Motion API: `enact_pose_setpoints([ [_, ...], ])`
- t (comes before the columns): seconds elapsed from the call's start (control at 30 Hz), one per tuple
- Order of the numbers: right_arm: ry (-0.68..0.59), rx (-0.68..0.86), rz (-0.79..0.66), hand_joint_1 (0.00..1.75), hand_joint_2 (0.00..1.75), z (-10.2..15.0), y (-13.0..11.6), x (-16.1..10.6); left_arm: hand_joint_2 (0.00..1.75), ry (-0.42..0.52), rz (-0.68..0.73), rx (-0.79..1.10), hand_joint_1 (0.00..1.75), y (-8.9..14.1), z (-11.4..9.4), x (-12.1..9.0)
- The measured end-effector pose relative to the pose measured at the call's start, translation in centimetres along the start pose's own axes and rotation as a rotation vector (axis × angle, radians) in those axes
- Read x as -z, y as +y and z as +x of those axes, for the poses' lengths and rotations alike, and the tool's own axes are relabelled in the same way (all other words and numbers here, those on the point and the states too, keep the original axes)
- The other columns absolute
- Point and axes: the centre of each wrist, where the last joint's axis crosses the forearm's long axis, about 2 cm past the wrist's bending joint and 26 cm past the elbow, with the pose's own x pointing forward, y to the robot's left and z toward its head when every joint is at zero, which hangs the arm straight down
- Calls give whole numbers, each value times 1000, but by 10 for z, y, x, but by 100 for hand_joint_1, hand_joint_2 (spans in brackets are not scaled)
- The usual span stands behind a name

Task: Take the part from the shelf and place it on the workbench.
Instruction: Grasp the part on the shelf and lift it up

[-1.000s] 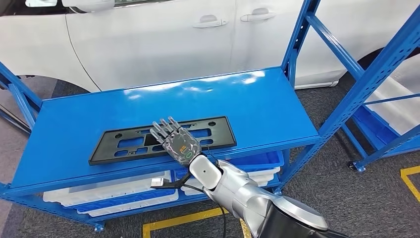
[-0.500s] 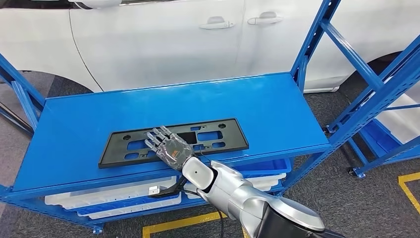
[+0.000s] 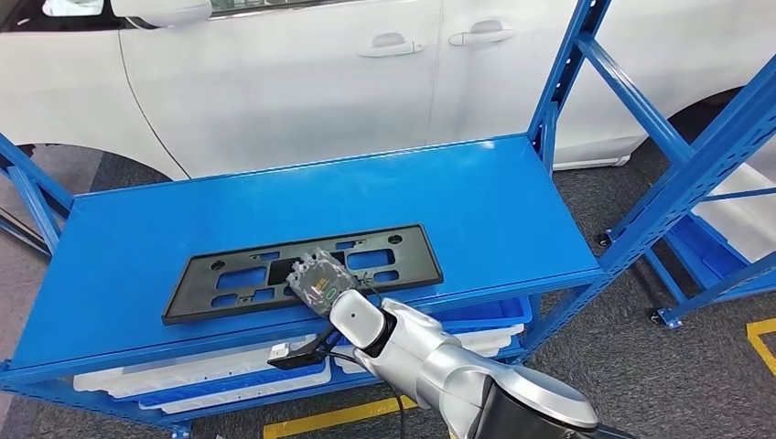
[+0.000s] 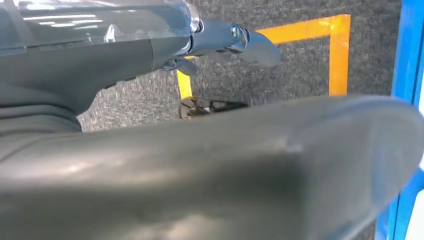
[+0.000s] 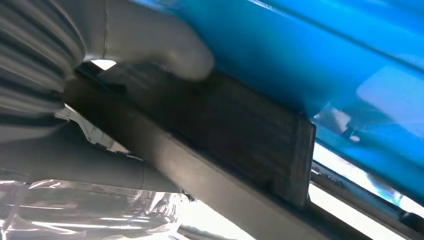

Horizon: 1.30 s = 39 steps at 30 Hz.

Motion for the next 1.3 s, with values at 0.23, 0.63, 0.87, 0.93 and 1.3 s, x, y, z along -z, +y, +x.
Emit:
enact_pose_setpoints([
  [0.23,31,31,-12,175,175,-1,-2,1,0,-5,-26,-21,0,-1,0,0],
  [0.63,27,34,-20,175,175,-1,0,0,0,-37,-53,-45,0,-3,1,0],
  [0.87,37,210,-102,175,175,-7,-3,1,0,-96,-51,-25,0,-3,1,0],
  [0.93,39,333,-177,175,175,-13,-7,2,0,-86,-46,-25,0,-2,0,0],
  [1.3,18,1022,-868,175,175,-75,-52,-19,0,-99,-2,-50,0,9,4,2],
])
